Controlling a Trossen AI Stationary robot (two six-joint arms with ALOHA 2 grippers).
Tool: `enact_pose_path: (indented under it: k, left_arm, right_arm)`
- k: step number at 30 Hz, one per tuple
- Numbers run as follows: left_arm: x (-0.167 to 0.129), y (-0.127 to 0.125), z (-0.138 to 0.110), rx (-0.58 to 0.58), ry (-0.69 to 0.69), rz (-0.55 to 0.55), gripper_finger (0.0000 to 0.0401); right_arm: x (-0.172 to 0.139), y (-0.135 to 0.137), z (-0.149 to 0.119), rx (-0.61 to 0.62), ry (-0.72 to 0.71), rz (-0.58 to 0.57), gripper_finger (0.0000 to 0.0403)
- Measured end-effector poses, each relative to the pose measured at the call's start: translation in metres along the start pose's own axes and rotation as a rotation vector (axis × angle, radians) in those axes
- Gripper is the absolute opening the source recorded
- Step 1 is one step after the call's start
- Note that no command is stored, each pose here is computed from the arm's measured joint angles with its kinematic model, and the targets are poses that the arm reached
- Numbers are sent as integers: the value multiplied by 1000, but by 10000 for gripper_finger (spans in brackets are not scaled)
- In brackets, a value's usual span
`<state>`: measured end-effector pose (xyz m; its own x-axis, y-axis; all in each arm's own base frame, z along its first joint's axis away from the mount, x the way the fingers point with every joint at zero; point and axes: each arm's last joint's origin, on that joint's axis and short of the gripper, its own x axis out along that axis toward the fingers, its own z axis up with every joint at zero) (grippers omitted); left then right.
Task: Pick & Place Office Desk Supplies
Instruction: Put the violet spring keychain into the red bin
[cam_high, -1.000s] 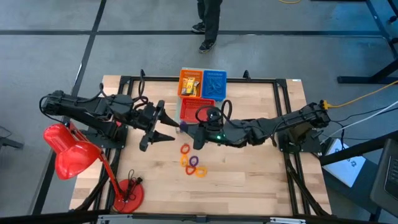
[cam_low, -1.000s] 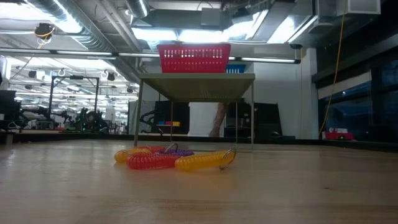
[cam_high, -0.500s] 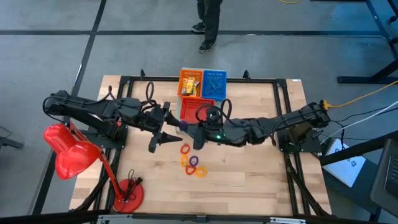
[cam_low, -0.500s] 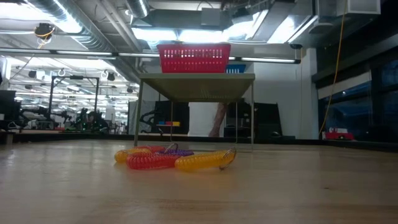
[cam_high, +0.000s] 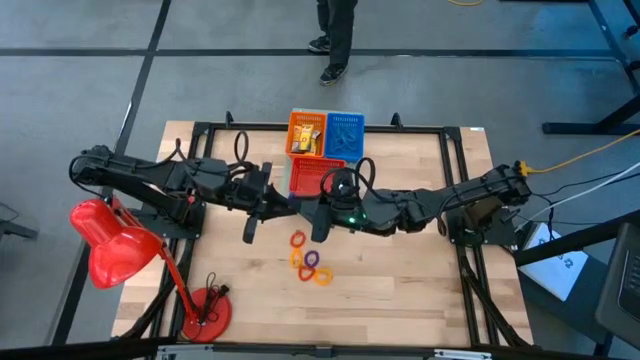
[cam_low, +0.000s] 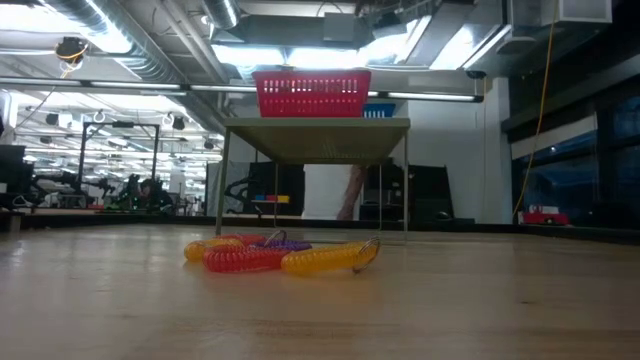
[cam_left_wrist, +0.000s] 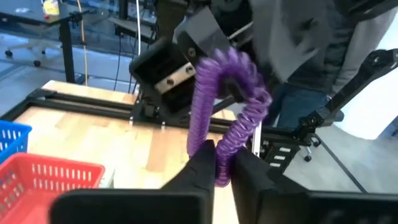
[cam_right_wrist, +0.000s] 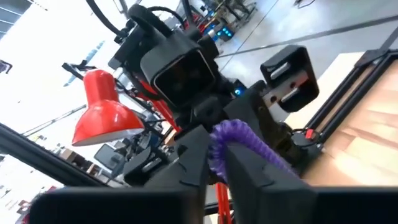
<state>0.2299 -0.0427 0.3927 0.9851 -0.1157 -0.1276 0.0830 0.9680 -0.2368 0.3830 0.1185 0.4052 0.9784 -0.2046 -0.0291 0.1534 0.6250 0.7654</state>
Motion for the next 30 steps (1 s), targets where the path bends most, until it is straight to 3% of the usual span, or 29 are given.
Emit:
enact_pose_path:
  k: [9, 14, 19, 26, 30]
  left_arm:
    - [-3, 2, -2, 2, 33, 19, 9]
    - [-4, 11, -8, 2, 108, 56, 6]
    - [-8, 13, -8, -3, 123, 41, 4]
    - [-18, 17, -1, -1, 82, 67, 4]
    - [-14, 28, 0, -10, 89, 71, 4]
  right_arm:
    - [-2, 2, -3, -8, 7, 5, 210]
    - [-6, 7, -8, -5, 23, 19, 264]
    - [-13, 11, -16, 29, 59, 26, 277]
    - [-26, 19, -33, 80, 109, 5, 267]
    - [-38, 21, -47, 96, 117, -71, 261]
